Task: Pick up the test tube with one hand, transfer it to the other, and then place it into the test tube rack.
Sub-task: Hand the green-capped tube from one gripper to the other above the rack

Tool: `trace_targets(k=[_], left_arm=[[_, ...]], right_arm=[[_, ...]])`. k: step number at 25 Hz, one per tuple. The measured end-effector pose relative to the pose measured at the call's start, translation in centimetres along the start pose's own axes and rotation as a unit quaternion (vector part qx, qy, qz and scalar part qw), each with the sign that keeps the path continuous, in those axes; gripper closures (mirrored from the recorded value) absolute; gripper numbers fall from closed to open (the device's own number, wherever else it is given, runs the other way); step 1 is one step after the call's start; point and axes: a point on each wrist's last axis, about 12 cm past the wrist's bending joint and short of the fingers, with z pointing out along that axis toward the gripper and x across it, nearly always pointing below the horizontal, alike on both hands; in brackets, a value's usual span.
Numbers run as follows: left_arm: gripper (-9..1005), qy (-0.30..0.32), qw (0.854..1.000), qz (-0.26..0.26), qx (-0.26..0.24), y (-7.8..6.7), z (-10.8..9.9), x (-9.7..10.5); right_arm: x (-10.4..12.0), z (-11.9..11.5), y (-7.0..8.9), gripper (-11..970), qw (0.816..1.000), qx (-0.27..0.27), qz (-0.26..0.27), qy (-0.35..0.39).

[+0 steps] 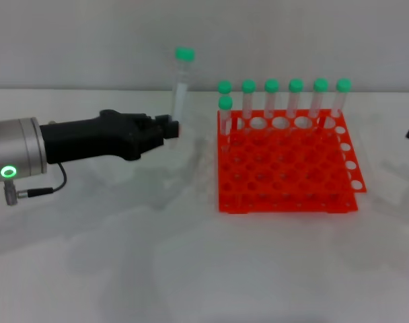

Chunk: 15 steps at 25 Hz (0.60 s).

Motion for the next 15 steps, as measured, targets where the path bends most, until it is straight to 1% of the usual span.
trace_targets(k=[4, 10, 15], left_arm=[[815, -0.001, 0.998, 0.041, 0.043, -1.2, 0.0, 0.4], [815, -0.007, 0.989, 0.112, 0.093, -2.6, 0.1, 1.3], [816, -0.004, 0.986, 0.129, 0.110, -3.0, 0.5, 2.4]], right_arm=[[-0.3, 1.3, 0.3, 126, 0.999, -0.037, 0.000, 0.021], [-0.6, 3.7, 1.5, 126, 0.993, -0.106, 0.007, 0.044], [-0.9, 5.8, 2.5, 127, 0.987, -0.151, 0.017, 0.053]])
